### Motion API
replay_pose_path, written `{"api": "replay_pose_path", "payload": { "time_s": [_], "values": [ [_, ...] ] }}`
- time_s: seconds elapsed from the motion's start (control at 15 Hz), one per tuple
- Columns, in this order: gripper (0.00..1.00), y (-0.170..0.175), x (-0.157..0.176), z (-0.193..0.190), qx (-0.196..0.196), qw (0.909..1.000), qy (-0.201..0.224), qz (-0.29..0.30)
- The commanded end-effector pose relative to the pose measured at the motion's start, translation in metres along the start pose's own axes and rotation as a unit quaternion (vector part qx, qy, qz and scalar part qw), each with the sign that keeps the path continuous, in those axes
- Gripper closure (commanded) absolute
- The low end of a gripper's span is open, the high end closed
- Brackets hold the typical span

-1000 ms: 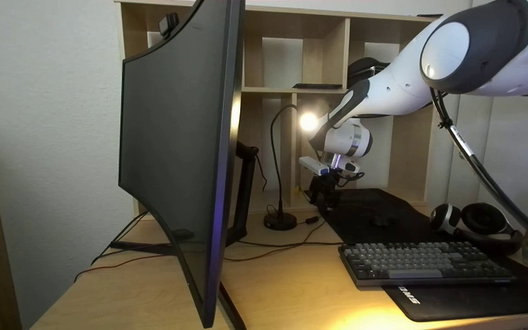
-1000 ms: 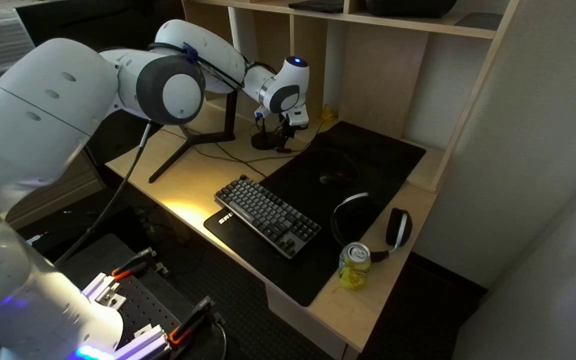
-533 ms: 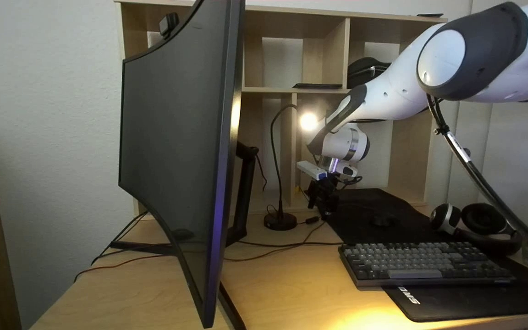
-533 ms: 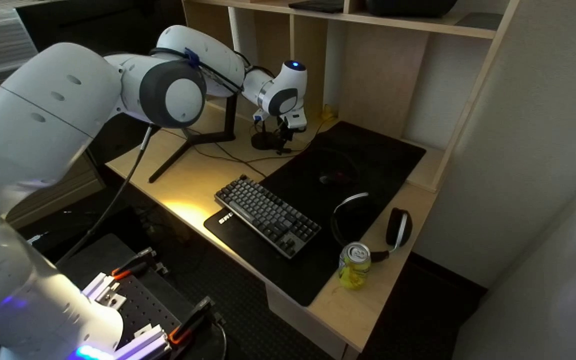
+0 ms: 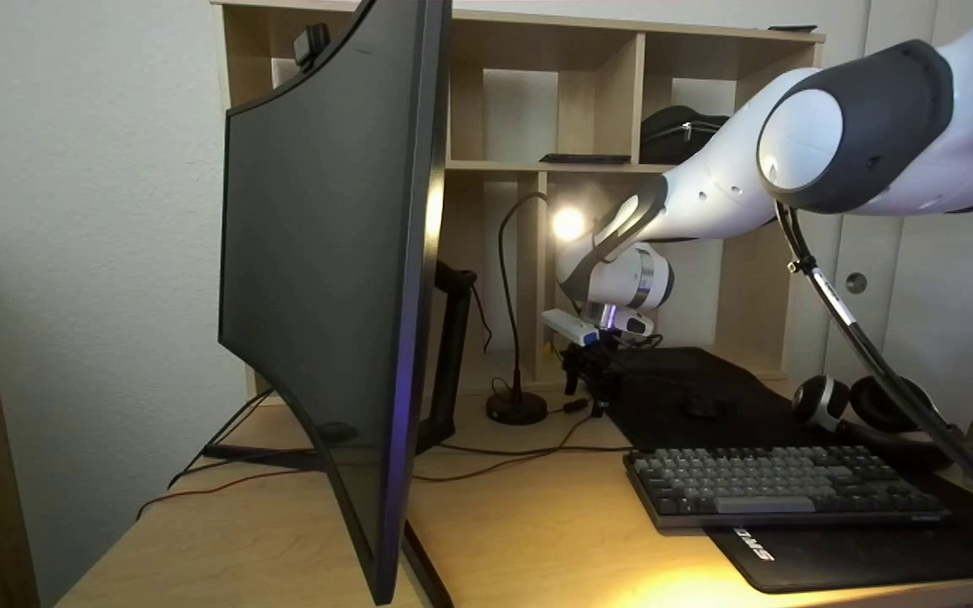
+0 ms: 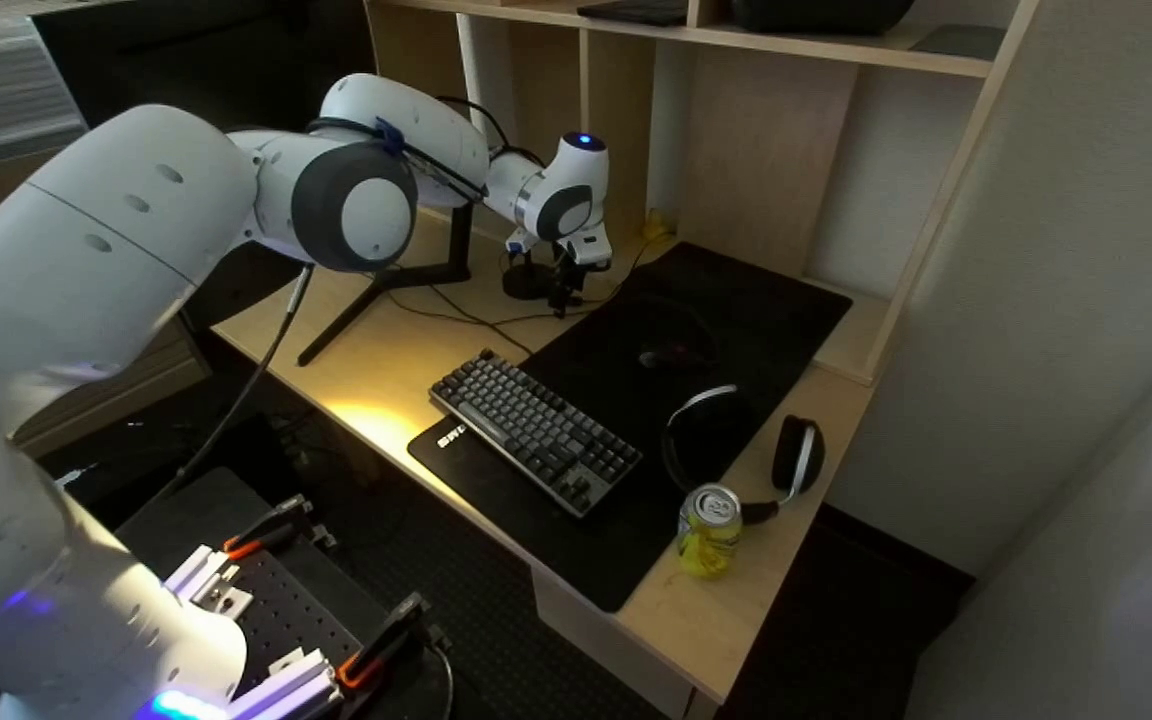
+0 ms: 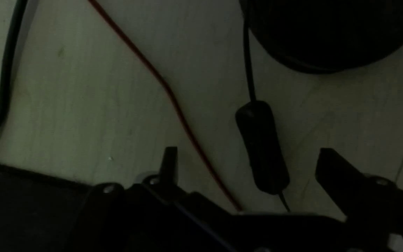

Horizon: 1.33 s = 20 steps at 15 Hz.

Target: Turn off the desk lamp

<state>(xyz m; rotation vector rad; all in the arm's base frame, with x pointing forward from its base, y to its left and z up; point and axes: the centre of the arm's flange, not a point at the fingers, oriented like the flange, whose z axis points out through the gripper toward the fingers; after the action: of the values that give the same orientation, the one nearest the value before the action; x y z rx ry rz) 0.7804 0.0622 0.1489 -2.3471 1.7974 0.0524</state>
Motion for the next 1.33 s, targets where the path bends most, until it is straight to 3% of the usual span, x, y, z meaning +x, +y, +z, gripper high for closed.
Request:
{"api": "replay_pose_path", "payload": {
  "time_s": [0.0, 0.53, 0.6, 0.93, 1.0, 1.27],
  "values": [
    [0.0, -0.0004, 0.0007, 0.0002, -0.002, 1.0, 0.002, -0.001],
    [0.0, -0.0001, 0.0003, -0.0015, -0.046, 0.9989, 0.01, -0.004],
    [0.0, 0.004, 0.0011, 0.0028, -0.028, 0.9996, 0.003, -0.006],
    [0.0, 0.0041, 0.0024, 0.003, -0.039, 0.9991, -0.001, -0.014],
    [0.07, 0.0042, 0.0022, 0.0031, -0.037, 0.9992, 0.003, -0.014],
    [0.0, 0.0039, 0.0018, 0.0048, -0.018, 0.9998, 0.001, -0.011]
  ]
}}
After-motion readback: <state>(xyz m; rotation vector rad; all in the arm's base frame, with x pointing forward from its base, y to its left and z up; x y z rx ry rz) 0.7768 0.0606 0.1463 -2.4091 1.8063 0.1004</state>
